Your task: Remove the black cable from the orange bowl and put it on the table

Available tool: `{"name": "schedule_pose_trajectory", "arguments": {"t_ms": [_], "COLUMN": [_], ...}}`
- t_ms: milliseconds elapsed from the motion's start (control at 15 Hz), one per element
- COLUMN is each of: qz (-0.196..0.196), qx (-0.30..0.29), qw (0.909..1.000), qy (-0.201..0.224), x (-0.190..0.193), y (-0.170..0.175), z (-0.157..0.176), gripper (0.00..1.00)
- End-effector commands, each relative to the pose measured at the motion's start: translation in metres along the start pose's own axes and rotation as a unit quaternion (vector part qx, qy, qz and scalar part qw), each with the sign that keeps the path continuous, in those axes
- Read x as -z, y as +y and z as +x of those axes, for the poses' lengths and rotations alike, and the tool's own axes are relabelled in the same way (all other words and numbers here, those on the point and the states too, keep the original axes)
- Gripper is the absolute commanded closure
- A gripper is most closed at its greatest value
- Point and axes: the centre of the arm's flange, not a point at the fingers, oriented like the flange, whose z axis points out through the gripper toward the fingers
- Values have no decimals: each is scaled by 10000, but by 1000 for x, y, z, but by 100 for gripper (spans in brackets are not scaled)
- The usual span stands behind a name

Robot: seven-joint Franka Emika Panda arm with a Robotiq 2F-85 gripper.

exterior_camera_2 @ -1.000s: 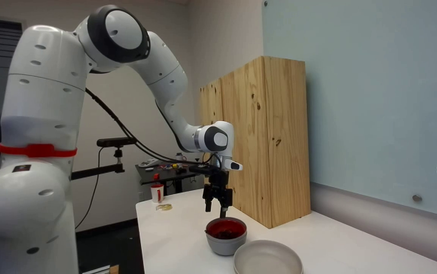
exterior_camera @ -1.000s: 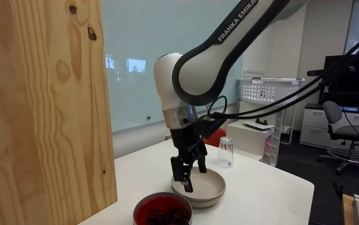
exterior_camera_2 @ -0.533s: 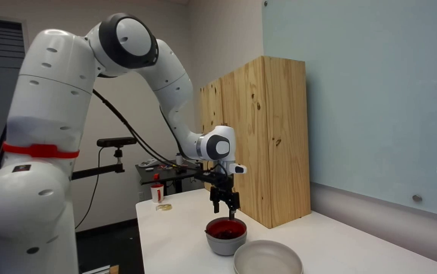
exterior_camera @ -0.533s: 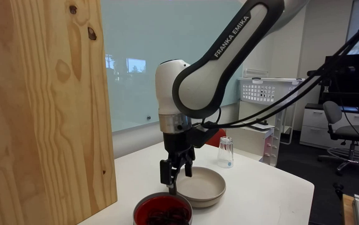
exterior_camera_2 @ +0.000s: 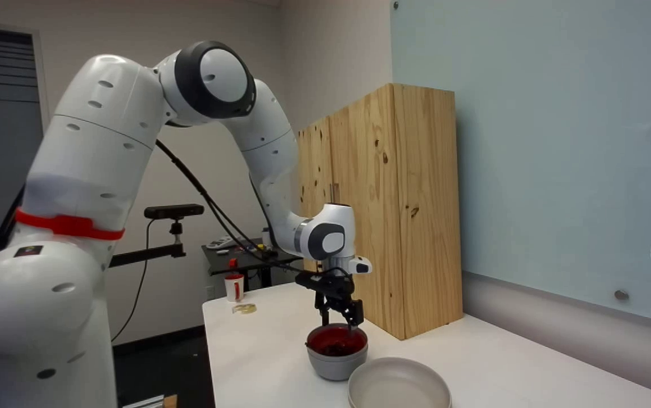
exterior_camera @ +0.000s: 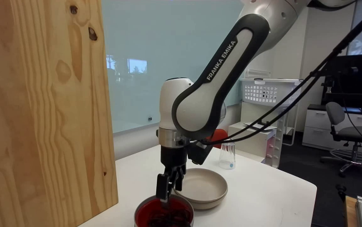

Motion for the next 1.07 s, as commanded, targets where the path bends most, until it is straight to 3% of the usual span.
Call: {"name": "schedule_pose_trajectory", "arguments": {"t_ms": [0,400,1000], "qz": [216,388,444], "qx": [423,110,139], "qw": [9988,9986,9976], "qy": [100,-356,-520], "x": [-12,-14,-35], "y": [9,11,15], "z": [3,0,-6], "gripper": [0,0,0]}}
